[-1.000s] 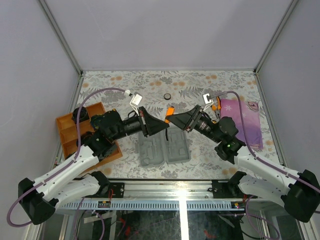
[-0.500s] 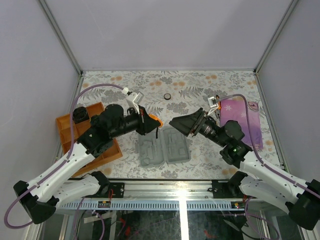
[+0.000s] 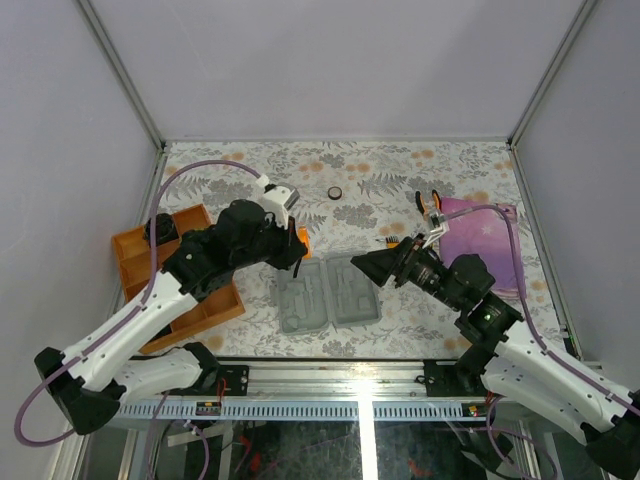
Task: Sort the tools into containers
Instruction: Place the engineering item in the storage box.
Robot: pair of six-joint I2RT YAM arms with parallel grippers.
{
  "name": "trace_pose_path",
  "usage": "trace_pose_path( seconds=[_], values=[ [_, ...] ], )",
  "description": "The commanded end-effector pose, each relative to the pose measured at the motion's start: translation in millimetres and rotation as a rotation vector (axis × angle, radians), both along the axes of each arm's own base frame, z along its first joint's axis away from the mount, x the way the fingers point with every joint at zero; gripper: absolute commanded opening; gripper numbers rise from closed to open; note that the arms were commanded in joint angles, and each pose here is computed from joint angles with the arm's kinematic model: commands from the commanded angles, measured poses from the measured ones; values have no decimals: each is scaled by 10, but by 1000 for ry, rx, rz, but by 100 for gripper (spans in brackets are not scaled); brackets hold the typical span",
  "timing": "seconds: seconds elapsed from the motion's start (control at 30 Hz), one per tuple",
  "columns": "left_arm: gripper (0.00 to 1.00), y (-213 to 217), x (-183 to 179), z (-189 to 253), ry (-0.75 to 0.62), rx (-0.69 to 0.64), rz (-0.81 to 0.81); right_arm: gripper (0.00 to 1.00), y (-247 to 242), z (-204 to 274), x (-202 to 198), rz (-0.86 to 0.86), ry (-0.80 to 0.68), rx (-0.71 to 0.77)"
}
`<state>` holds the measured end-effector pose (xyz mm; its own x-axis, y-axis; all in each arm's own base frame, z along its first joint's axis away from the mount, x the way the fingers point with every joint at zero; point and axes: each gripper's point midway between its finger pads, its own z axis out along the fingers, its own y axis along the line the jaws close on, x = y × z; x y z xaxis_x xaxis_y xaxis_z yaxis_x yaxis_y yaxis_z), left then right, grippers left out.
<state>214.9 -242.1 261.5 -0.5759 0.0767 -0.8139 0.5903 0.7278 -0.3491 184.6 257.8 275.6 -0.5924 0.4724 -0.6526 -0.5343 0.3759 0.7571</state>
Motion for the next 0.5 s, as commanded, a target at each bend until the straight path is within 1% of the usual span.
trace_pose_path(
  seconds=[0.0,0.1,0.2,0.37,0.47],
  values=[
    [0,130,80,-227,-2,157,7,91,-171,-118,47,-89,-8,-58],
    [0,183,120,-431,26,251,7,91,-237,-164,38,-108,-8,-88],
    [0,269,167,-657,58,375,19,91,-292,-209,31,-125,-6,-114],
    [0,362,253,-933,55,578,50,90,-387,-292,29,-161,7,-136],
    [0,472,367,-1007,11,715,94,90,-437,-332,26,-180,15,-142]
  ],
)
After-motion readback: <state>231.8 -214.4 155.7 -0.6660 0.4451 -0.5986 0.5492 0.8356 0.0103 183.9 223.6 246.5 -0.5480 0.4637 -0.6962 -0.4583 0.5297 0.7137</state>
